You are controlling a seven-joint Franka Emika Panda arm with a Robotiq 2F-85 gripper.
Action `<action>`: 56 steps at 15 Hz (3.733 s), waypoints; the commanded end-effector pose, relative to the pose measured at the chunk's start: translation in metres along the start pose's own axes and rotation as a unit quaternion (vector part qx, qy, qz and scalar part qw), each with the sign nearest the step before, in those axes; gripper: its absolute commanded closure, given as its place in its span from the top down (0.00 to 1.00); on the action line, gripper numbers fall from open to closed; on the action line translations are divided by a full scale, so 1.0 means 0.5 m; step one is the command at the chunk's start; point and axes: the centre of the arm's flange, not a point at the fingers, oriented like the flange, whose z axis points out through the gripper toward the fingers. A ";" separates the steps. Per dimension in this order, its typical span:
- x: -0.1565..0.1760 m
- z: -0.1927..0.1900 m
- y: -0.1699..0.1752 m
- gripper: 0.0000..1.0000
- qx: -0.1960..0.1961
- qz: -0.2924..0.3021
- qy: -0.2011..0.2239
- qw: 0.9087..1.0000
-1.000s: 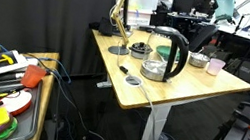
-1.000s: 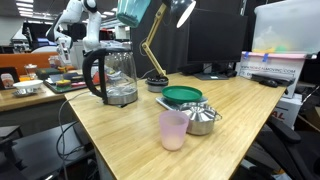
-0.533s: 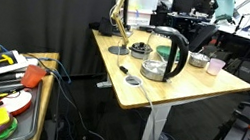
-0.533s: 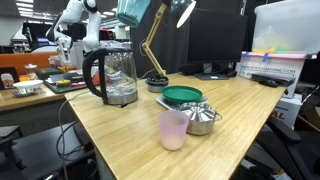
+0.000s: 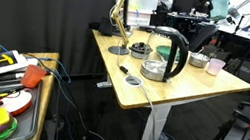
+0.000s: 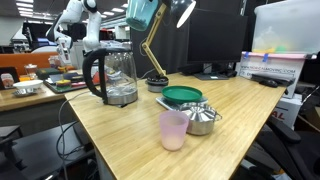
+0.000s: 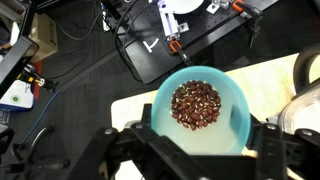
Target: Pour the things in the blue cup onto the plate
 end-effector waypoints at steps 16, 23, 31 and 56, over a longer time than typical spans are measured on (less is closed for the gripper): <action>0.081 -0.044 0.007 0.79 0.005 0.028 -0.037 0.999; 0.080 -0.045 0.005 0.79 0.004 0.028 -0.037 0.999; 0.097 -0.062 -0.049 0.54 0.012 0.109 0.004 0.994; 0.251 -0.181 0.058 0.54 0.145 0.455 -0.046 0.877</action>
